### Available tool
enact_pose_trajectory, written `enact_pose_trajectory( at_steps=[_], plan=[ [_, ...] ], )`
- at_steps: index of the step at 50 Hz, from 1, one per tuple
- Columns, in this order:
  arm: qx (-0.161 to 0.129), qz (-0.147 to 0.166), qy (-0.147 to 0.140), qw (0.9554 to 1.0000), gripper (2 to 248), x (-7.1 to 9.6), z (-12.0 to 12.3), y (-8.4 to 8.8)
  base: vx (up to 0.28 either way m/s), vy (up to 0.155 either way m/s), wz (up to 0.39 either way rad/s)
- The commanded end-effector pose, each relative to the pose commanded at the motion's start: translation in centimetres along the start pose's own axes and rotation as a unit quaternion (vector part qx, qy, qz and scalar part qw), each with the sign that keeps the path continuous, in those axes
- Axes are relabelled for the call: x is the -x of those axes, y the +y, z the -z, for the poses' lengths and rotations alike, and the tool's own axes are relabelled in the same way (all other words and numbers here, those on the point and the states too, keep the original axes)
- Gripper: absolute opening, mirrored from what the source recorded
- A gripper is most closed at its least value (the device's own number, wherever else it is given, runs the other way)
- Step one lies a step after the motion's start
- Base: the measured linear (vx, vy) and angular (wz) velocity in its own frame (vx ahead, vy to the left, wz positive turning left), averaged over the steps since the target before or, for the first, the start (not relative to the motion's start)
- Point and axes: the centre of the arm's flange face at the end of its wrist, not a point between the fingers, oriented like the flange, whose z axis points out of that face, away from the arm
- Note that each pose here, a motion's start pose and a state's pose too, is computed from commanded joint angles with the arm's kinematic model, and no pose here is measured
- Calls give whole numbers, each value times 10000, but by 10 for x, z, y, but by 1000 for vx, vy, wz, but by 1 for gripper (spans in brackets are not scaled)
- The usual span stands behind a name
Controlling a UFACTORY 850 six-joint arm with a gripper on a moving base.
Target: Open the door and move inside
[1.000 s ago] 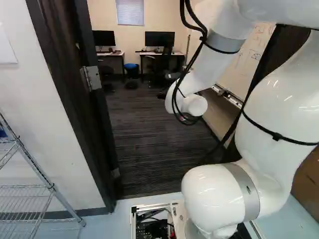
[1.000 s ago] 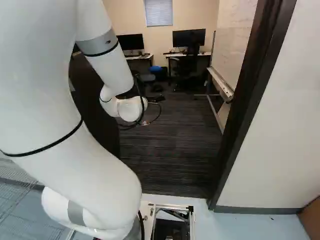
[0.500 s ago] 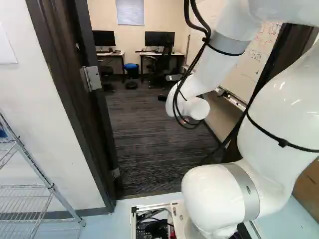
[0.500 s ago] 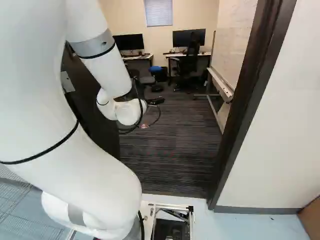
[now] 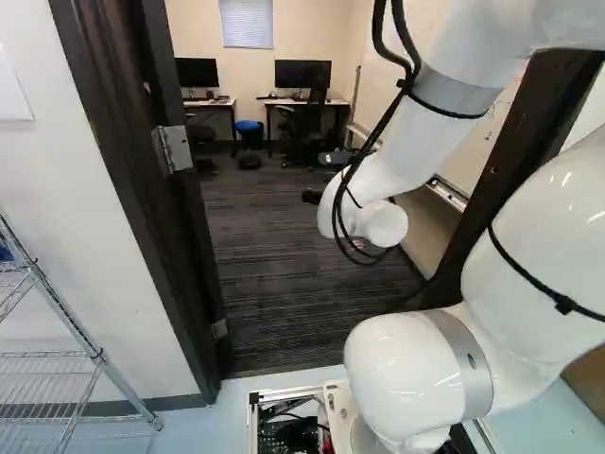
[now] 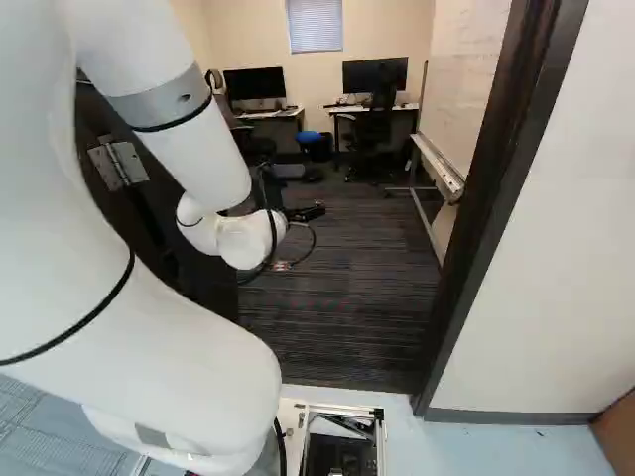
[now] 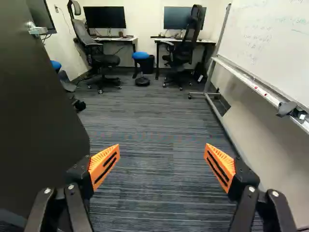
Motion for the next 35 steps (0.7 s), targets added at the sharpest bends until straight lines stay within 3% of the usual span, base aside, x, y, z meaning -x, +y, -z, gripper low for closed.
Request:
enact_pose_trajectory(
  at_steps=[35],
  plan=[
    [82,-83,-76,9999,247,31,40,-1,0,0,0]
  ],
)
